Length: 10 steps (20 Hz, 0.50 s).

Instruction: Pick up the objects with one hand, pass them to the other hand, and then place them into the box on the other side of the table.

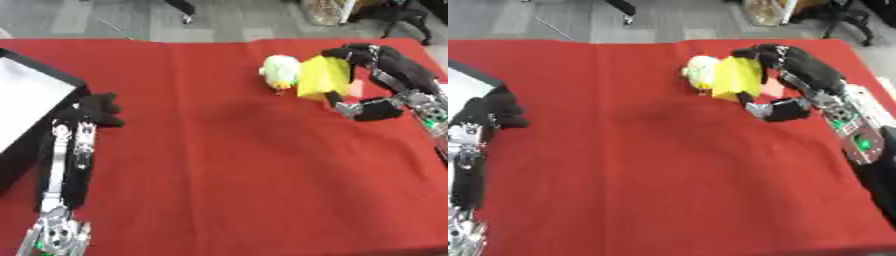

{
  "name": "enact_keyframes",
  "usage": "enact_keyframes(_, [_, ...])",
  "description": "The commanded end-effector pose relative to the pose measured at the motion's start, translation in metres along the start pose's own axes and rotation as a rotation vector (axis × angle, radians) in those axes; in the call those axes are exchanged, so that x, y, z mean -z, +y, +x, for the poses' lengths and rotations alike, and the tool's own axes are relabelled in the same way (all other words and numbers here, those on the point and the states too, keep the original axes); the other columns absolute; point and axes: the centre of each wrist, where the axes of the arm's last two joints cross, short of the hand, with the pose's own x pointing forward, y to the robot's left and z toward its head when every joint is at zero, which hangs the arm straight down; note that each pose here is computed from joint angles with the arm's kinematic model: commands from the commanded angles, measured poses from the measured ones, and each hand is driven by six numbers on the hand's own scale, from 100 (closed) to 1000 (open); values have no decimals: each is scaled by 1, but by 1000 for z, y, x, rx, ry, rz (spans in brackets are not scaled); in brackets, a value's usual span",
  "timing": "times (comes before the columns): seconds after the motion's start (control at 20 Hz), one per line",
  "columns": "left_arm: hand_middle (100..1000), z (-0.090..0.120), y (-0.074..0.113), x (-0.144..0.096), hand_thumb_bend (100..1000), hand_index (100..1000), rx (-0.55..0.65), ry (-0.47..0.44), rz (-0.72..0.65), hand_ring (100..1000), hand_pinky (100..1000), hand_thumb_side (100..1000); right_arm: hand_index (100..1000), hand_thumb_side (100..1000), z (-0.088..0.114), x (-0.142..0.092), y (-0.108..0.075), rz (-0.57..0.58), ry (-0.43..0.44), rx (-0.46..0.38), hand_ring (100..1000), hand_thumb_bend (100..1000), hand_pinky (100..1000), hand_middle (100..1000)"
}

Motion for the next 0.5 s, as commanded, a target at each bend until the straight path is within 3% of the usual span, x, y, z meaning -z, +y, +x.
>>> enact_keyframes(0.05, [574,3,0,7,235,747,23,-32,-1,539,663,1000,877,346,13,20,-15,-61,-50,44,370,100,668,137])
enact_keyframes(0.3, [606,10,-7,22,280,773,128,-147,-64,571,675,898,867,449,39,53,-10,-117,-129,201,364,100,662,133])
enact_keyframes(0.4, [642,18,-12,29,359,797,178,-232,-103,606,691,804,861,485,48,64,-7,-131,-152,267,361,100,659,130])
enact_keyframes(0.5, [699,29,-16,37,501,828,243,-338,-136,657,718,674,856,495,57,73,-4,-141,-169,333,358,100,656,128])
